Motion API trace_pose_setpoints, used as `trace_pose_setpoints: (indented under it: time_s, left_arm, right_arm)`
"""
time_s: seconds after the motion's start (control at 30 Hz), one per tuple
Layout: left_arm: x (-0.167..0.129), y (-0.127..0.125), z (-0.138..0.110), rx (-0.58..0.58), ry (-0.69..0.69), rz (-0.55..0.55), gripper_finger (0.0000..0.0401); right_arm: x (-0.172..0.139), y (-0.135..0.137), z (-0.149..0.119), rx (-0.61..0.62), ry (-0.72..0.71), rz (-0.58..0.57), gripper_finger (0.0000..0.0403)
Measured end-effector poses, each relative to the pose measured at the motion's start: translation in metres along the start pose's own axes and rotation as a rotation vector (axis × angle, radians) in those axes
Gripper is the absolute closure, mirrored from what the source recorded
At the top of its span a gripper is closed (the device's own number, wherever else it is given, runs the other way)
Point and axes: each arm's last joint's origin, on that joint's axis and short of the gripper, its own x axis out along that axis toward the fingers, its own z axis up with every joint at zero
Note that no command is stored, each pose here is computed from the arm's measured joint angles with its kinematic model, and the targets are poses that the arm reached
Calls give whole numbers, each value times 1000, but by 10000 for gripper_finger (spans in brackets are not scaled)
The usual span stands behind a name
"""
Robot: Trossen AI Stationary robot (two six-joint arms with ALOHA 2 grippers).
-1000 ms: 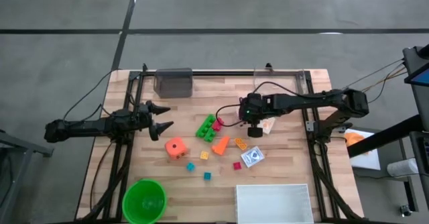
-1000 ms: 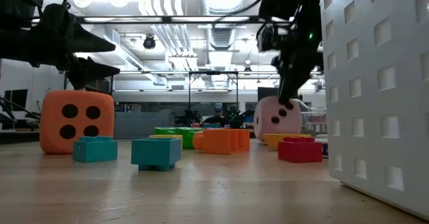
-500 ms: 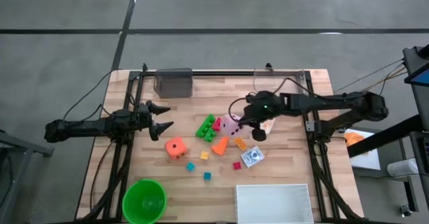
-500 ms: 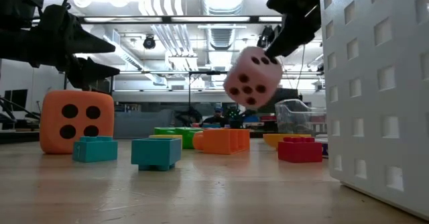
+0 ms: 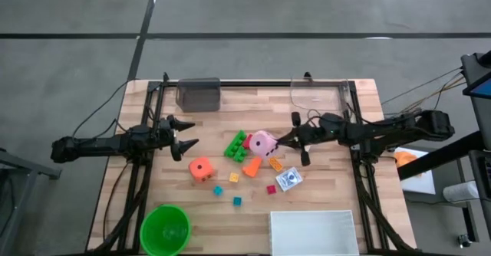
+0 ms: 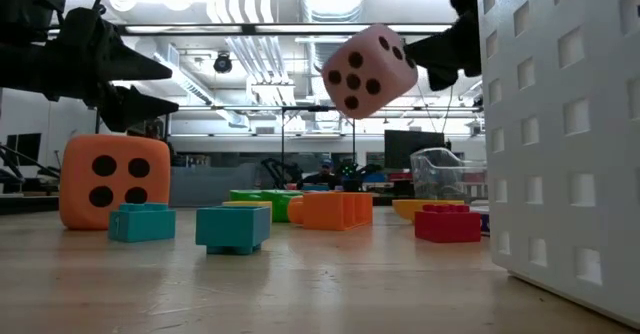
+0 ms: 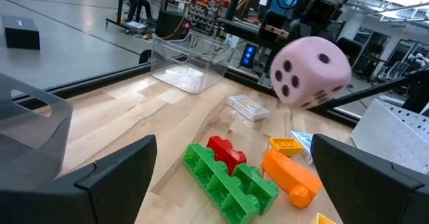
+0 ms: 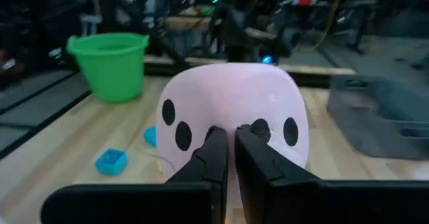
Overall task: Pick & Place Toys
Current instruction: Put the pink dice into the transparent bin
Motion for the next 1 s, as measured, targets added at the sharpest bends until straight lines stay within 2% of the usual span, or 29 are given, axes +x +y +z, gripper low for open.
trace_pose_setpoints:
  time_s: [0.2, 0.43, 0.87, 1.0]
  left_arm:
    - [0, 0, 0, -3, 0, 0, 6]
    - [0, 0, 0, -3, 0, 0, 6]
    - [0, 0, 0, -3, 3, 0, 6]
    - [0, 0, 0, -3, 3, 0, 6]
  right_arm:
    - [-15, -2, 10, -10, -48, -147, 387]
    - [-37, -14, 18, -15, -16, -472, 387]
    - [-53, -14, 10, 6, 171, -498, 385]
    - [-51, -16, 13, 60, 293, -506, 384]
